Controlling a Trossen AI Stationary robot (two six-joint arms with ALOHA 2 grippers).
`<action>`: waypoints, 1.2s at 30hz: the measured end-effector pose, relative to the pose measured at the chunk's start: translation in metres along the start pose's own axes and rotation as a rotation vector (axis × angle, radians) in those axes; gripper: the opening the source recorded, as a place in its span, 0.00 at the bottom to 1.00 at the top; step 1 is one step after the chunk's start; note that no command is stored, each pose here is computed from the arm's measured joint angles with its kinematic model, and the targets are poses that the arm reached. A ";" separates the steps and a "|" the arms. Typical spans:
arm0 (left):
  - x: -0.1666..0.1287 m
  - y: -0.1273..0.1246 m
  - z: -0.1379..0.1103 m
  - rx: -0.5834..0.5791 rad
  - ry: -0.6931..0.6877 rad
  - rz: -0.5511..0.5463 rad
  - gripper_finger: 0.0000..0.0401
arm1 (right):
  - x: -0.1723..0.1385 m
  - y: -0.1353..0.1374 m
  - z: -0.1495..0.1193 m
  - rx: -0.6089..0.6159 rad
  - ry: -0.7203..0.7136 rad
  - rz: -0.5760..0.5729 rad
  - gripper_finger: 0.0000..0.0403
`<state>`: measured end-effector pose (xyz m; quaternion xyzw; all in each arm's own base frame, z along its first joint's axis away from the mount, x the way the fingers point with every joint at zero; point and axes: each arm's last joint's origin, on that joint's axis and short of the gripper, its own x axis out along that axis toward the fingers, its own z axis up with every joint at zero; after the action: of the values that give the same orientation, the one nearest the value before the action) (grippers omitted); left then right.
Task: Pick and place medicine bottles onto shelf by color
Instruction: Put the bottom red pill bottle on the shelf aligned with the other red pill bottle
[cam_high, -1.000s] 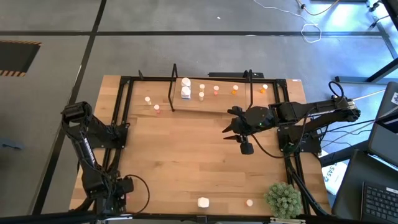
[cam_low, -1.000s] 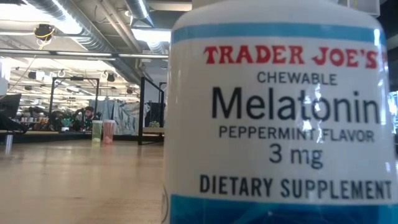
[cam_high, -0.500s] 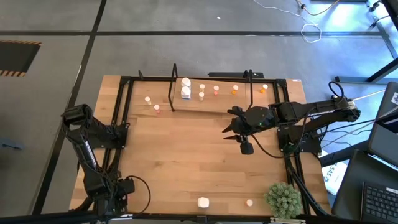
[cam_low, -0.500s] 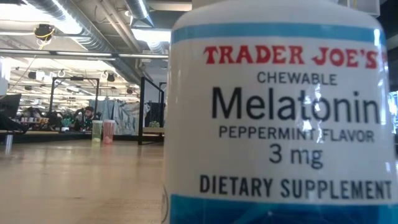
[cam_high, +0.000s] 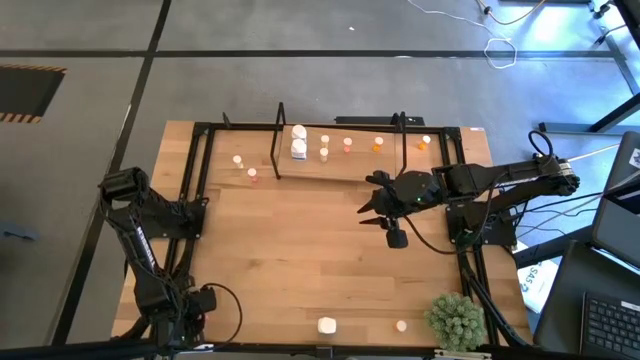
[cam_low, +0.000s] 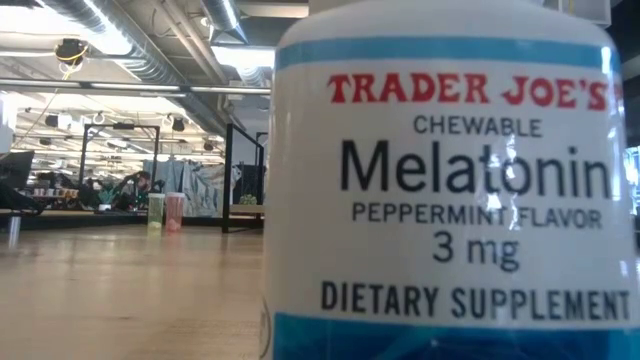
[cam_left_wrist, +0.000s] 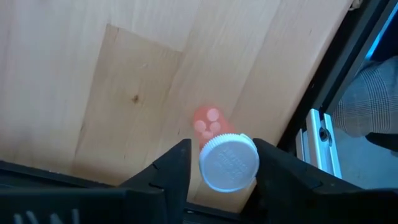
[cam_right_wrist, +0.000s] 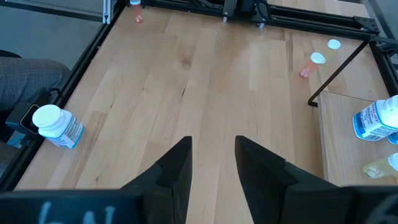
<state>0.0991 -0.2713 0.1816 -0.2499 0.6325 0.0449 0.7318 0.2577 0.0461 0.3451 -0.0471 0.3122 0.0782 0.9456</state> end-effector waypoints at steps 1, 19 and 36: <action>0.000 0.000 0.000 0.000 -0.005 0.000 0.38 | 0.000 0.000 0.000 0.000 0.000 0.000 0.31; 0.000 -0.001 0.009 -0.032 -0.021 0.000 0.26 | 0.000 0.000 0.000 0.000 0.000 0.000 0.31; -0.031 -0.023 0.095 0.101 -0.119 -0.027 0.26 | 0.000 0.000 0.000 0.000 0.000 0.000 0.31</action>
<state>0.1876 -0.2440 0.2248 -0.2182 0.5858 0.0178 0.7804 0.2577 0.0461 0.3451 -0.0471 0.3121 0.0783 0.9456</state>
